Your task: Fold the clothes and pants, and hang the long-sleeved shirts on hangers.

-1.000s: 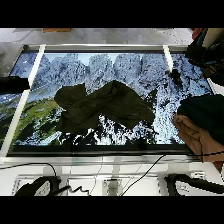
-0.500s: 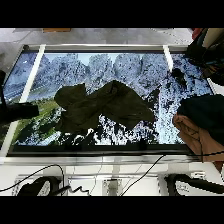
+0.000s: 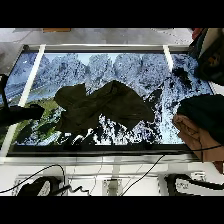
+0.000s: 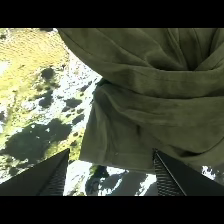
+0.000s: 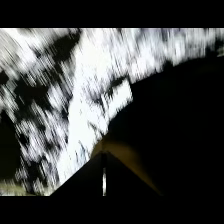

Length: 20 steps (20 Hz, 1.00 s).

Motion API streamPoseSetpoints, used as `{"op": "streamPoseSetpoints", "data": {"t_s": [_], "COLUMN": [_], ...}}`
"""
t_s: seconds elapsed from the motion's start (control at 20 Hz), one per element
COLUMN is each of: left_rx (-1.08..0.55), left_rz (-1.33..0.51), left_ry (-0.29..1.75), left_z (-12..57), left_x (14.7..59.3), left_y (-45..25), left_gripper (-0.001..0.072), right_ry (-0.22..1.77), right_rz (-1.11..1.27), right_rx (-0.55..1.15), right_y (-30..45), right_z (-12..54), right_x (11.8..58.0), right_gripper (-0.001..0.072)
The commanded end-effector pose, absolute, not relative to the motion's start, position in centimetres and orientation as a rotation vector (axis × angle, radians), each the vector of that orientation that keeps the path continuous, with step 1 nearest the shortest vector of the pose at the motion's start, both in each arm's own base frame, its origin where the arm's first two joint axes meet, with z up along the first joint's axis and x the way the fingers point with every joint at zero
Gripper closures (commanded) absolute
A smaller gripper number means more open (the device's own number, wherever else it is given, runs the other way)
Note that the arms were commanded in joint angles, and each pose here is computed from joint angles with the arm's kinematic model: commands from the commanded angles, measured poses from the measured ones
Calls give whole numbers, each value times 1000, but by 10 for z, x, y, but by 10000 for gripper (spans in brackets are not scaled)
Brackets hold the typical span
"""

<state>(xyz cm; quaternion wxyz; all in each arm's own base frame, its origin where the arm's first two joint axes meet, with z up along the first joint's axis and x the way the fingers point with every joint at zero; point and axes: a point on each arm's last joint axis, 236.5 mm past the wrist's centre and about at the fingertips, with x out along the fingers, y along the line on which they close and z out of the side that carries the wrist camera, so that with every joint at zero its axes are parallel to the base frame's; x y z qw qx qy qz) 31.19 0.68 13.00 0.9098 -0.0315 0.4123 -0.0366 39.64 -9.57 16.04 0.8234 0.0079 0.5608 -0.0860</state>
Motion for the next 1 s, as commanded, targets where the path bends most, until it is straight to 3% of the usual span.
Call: {"op": "streamPoseSetpoints", "data": {"t_s": [0.0, 0.15, 0.25, 0.3, 0.55, 0.95], "left_rx": [-64, -64, -64, -64, -64, -63], "left_rz": [-75, -75, -74, -72, -63, -58], "left_ry": [847, 847, 843, 835, 784, 766], "left_z": [130, 130, 131, 132, 140, 143], "left_x": [312, 312, 313, 314, 323, 326], "left_y": [7, 7, 7, 7, 10, 11], "left_gripper": [131, 131, 131, 131, 131, 131], "right_ry": [1517, 1453, 1405, 1398, 1312, 1135], "right_rz": [169, 377, 327, 290, 227, 367], "right_rx": [312, 649, 792, 825, 826, 1038], "right_y": [-63, -21, -8, -2, 31, 77], "right_z": [72, 28, -10, -30, -96, -98], "right_x": [326, 317, 321, 321, 322, 367], "right_gripper": [682, 663, 211, 153, 168, 171]}}
